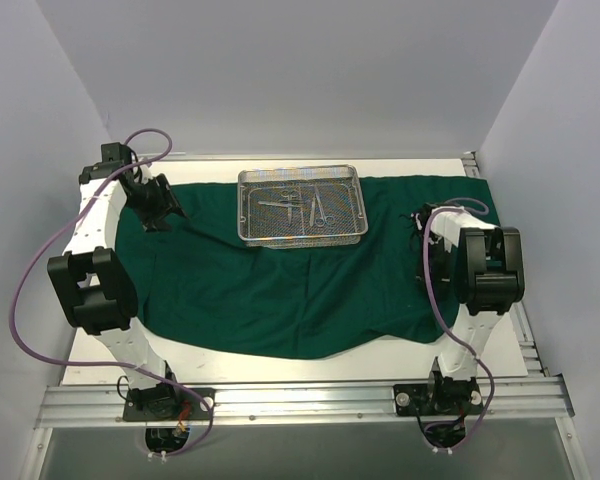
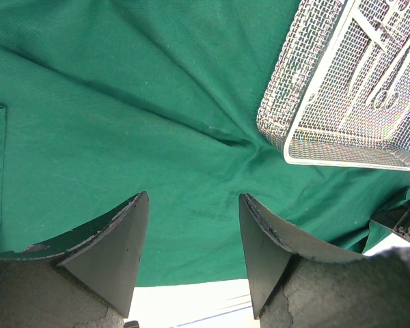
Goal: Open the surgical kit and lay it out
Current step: Smooth out the surgical kit at the center of the board.
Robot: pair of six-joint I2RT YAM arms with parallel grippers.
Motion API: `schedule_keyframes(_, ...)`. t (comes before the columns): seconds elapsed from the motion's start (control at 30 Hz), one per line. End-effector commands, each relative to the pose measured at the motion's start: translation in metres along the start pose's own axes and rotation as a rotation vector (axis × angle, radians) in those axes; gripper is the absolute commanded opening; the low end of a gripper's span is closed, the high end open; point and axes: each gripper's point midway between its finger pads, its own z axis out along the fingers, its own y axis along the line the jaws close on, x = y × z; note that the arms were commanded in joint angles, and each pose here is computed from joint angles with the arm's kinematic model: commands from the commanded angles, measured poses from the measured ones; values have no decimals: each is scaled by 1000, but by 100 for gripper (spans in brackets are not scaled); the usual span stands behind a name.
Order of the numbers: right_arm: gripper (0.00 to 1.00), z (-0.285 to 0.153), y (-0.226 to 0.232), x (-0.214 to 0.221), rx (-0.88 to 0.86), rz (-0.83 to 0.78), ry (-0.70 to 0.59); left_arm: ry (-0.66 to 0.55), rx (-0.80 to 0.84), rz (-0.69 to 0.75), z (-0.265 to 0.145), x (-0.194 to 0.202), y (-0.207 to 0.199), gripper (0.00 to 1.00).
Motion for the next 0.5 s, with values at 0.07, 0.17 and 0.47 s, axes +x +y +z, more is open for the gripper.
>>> schedule_keyframes(0.07, 10, 1, 0, 5, 37, -19, 20, -39, 28, 22, -3, -13, -4, 64)
schedule_keyframes(0.17, 0, -5, -5, 2, 45, 6, -3, -37, 29, 20, -2, -13, -5, 64)
schedule_keyframes(0.47, 0, -31, -96, -18, 80, 429, -111, -28, -2, -5, 4, -5, 7, 64)
